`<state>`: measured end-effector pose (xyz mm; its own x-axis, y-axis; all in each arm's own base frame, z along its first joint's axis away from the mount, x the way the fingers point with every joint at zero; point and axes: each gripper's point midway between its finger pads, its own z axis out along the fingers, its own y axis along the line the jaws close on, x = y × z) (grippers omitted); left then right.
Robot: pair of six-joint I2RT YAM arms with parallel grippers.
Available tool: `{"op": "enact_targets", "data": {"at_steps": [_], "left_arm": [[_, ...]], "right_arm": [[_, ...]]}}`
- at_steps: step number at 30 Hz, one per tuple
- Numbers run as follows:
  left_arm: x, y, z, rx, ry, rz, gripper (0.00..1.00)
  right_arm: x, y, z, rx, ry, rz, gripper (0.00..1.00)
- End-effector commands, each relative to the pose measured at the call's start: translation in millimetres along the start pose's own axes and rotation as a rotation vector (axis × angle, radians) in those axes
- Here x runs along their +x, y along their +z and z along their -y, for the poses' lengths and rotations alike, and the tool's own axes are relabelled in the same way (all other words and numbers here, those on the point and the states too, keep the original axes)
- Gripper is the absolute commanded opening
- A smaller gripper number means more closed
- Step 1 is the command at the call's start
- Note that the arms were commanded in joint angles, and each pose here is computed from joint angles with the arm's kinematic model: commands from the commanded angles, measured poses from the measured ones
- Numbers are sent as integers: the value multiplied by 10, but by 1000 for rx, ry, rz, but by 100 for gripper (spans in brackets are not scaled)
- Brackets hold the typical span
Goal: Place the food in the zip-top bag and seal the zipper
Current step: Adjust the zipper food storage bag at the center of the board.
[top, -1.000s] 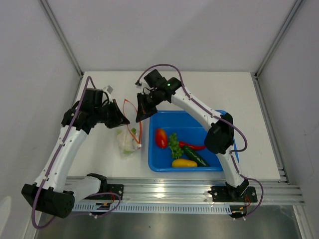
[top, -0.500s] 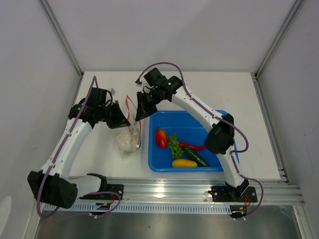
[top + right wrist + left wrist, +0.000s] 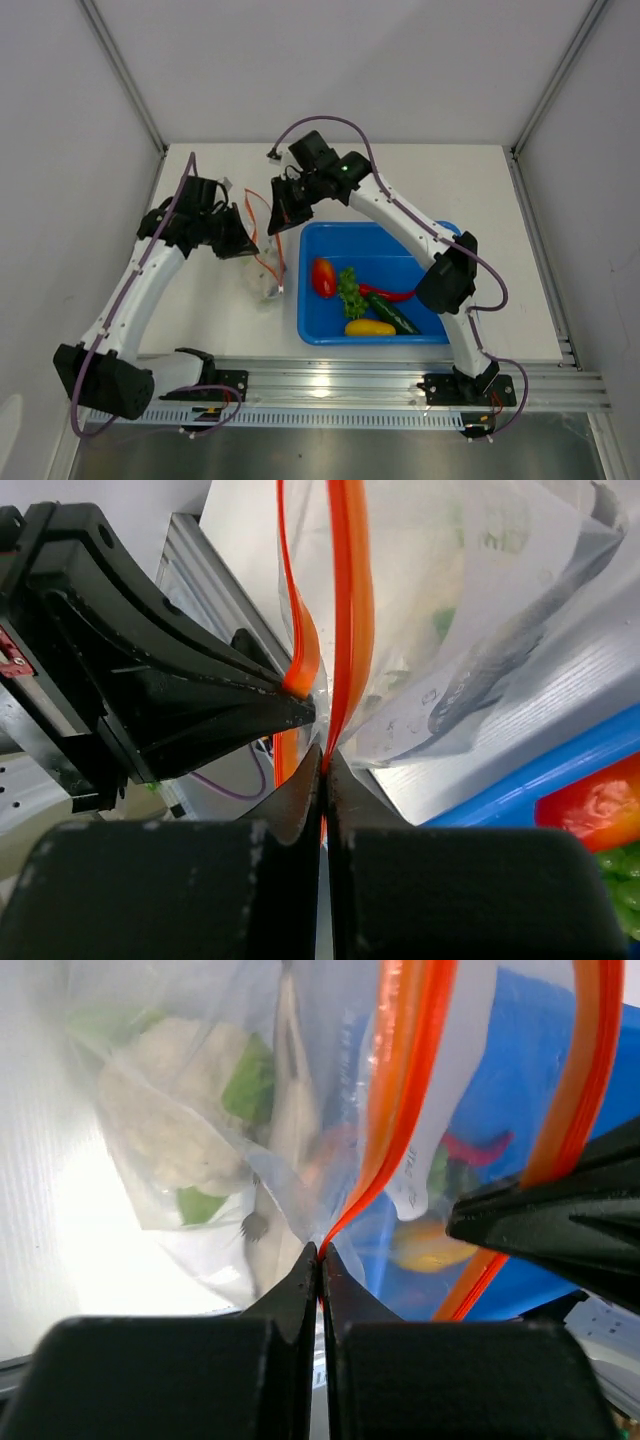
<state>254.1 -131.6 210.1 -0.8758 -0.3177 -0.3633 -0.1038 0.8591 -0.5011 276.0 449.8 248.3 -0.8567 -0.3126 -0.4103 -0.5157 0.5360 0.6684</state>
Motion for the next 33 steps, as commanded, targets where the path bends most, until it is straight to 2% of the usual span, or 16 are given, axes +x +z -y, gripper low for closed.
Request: {"op": "enact_targets", "data": {"at_steps": [1, 2, 5, 6, 11, 12, 15, 18, 21, 25, 26, 28, 29, 32, 33], "left_arm": [[-170, -418, 186, 91, 68, 209, 0], [-206, -479, 207, 90, 72, 228, 1], [-191, -377, 152, 56, 58, 178, 1], [-170, -359, 170, 67, 56, 162, 1], [-161, -312, 156, 64, 48, 150, 1], [-166, -305, 153, 60, 50, 150, 1], [-179, -290, 140, 51, 49, 146, 1], [-179, -261, 123, 44, 46, 140, 1], [-186, -236, 119, 40, 44, 135, 1], [-176, -198, 102, 32, 41, 119, 1], [-177, -198, 106, 34, 40, 119, 0], [-172, -182, 100, 32, 40, 113, 1], [-181, -184, 102, 31, 41, 115, 1], [-171, -175, 94, 27, 43, 105, 1], [-164, -168, 87, 24, 44, 102, 1]], "right_arm": [[-152, -252, -536, -74, -196, 137, 0], [-136, -231, -469, -68, -161, 126, 0], [3, -55, -51, -8, -12, 10, 0], [-1, -47, -20, 1, -9, 1, 4], [4, -57, 91, 41, -24, -12, 33], [-16, -90, 108, 50, -28, -3, 44], [-67, -261, 150, 88, -44, 26, 58], [-122, -571, 195, 149, -62, 73, 67], [-118, -907, 294, 232, -61, 123, 73], [152, -1179, 590, 356, -53, 111, 74], [372, -1127, 809, 411, -24, 51, 73], [565, -1240, 995, 501, -32, 38, 71], [820, -1181, 1186, 541, -3, -32, 70], [1094, -1251, 1388, 614, 31, -58, 69], [1286, -1234, 1508, 642, 59, -103, 68]]}}
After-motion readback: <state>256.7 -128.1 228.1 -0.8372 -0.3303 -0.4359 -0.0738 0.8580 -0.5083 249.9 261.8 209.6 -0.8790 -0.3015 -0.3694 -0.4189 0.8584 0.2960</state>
